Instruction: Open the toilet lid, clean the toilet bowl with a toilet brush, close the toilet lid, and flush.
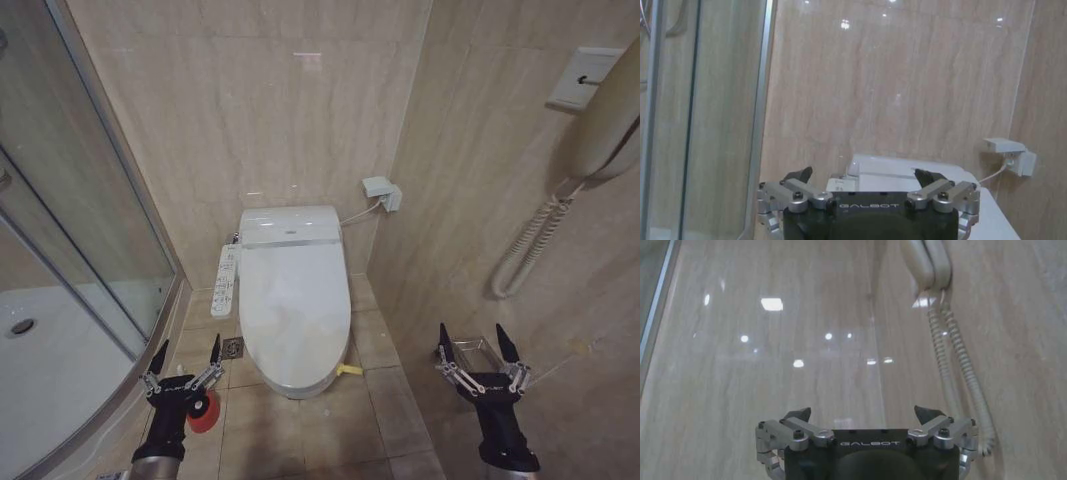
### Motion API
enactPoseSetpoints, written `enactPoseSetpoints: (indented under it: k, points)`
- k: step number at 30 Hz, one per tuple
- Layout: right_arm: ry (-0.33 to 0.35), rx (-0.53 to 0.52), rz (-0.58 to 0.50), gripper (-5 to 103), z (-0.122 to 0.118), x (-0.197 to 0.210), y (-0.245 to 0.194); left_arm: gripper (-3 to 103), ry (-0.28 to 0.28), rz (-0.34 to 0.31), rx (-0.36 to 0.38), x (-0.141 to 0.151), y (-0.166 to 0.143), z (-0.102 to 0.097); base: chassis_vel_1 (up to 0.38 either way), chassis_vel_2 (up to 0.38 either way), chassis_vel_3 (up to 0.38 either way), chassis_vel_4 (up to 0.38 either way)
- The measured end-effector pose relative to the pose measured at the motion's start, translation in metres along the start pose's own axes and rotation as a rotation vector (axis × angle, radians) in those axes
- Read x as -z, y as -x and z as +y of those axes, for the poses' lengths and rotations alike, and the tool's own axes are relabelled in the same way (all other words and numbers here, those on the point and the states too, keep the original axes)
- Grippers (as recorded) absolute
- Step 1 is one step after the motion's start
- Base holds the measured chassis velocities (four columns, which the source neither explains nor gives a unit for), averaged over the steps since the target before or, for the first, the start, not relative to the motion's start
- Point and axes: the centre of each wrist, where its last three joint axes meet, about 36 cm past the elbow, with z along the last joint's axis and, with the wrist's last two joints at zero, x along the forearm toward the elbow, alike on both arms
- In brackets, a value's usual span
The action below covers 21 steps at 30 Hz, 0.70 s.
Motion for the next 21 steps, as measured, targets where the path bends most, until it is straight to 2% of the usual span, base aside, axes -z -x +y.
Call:
enactPoseSetpoints:
  k: [1, 2, 3, 4, 6, 7, 10, 12, 15, 21]
  points:
    - [-0.031, 0.012, 0.013, 100, -0.001, -0.003, -0.003, 100, 0.001, 0.001, 0.000, -0.001, 0.000, 0.000, 0.000, 0.000, 0.000, 0.000]
    - [-0.031, 0.012, 0.013, 100, -0.001, -0.003, -0.003, 100, 0.001, 0.001, 0.000, -0.001, 0.000, 0.000, 0.000, 0.000, 0.000, 0.000]
    - [-0.068, 0.033, 0.027, 100, -0.004, -0.006, -0.005, 100, 0.001, 0.002, -0.001, -0.002, 0.000, 0.000, 0.000, 0.000, 0.000, 0.000]
    - [-0.121, 0.080, 0.047, 100, -0.008, -0.012, -0.010, 100, 0.001, 0.004, -0.001, -0.003, 0.000, -0.001, 0.000, 0.000, 0.000, 0.000]
    - [-0.168, 0.174, 0.080, 100, -0.015, -0.022, -0.018, 100, 0.000, 0.007, -0.003, -0.005, 0.000, -0.001, 0.000, 0.000, 0.000, 0.000]
    - [-0.168, 0.174, 0.080, 100, -0.015, -0.022, -0.018, 100, 0.000, 0.007, -0.003, -0.005, 0.000, -0.001, 0.000, 0.000, 0.000, 0.000]
    - [-0.196, 0.285, 0.125, 100, -0.022, -0.037, -0.027, 100, 0.002, 0.014, -0.007, -0.010, 0.002, -0.001, 0.000, 0.000, 0.000, 0.000]
    - [-0.204, 0.324, 0.133, 100, -0.022, -0.045, -0.028, 100, 0.004, 0.018, -0.006, -0.013, 0.002, 0.000, 0.000, 0.000, 0.000, 0.000]
    - [-0.194, 0.404, 0.165, 100, -0.015, -0.072, -0.031, 100, 0.009, 0.029, 0.001, -0.018, 0.003, 0.002, 0.000, 0.000, 0.000, 0.000]
    - [-0.162, 0.487, 0.239, 100, -0.009, -0.109, -0.042, 100, 0.019, 0.041, 0.011, -0.022, 0.004, 0.006, 0.000, 0.000, 0.000, 0.000]
